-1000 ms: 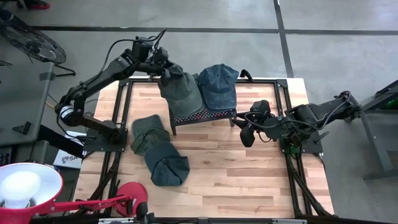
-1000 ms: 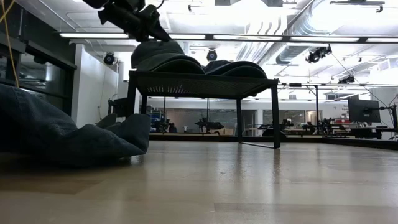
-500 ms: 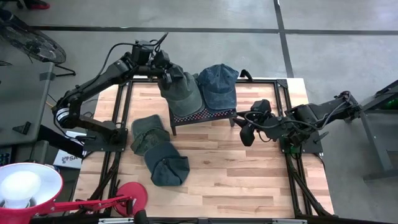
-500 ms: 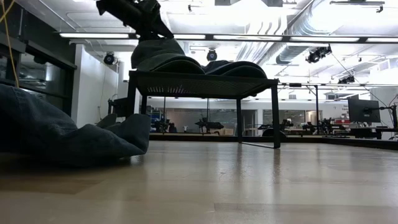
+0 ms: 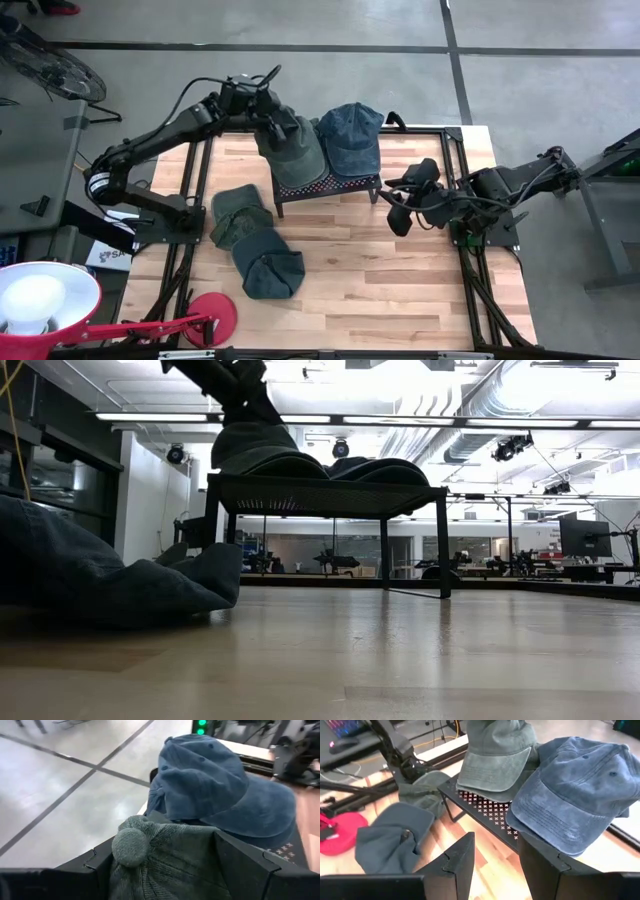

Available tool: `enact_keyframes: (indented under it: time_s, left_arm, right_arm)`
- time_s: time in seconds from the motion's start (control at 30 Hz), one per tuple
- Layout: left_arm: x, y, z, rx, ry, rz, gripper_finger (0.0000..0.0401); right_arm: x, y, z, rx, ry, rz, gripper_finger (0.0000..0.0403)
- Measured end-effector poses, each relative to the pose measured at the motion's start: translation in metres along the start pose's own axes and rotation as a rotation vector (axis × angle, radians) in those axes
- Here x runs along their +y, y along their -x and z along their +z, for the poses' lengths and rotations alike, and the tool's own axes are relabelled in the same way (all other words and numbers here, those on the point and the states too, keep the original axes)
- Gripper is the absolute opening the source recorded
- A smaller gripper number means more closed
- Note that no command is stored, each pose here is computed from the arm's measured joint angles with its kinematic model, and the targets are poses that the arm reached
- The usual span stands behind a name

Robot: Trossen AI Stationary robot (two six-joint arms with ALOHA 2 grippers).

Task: Pick & Place hat
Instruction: Stack the dark blue cap on top of the dark blue cap on the shelf

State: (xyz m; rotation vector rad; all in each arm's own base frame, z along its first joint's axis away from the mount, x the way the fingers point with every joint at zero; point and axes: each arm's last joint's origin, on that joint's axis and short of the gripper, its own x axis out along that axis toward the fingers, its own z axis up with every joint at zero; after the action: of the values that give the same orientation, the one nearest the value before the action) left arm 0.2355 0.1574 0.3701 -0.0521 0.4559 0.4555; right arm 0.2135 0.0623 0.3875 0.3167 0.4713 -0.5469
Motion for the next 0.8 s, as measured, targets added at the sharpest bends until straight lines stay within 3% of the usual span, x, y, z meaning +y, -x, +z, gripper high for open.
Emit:
enact_keyframes:
  time_s: [0.23,0.43,0.8]
  left_arm:
    - [-0.012,0.003,0.003,0.040,-0.010,0.018,0.0270]
    - [-0.025,0.012,0.019,0.003,-0.047,0.102,0.0270]
    - [-0.034,0.017,0.029,-0.034,-0.067,0.129,0.0270]
  right_arm:
    - [-0.004,-0.004,0.003,-0.003,0.071,-0.029,0.0142]
    - [-0.011,-0.010,0.008,0.005,0.169,-0.056,0.0142]
    - [-0.022,-0.020,0.014,0.047,0.285,-0.058,0.0142]
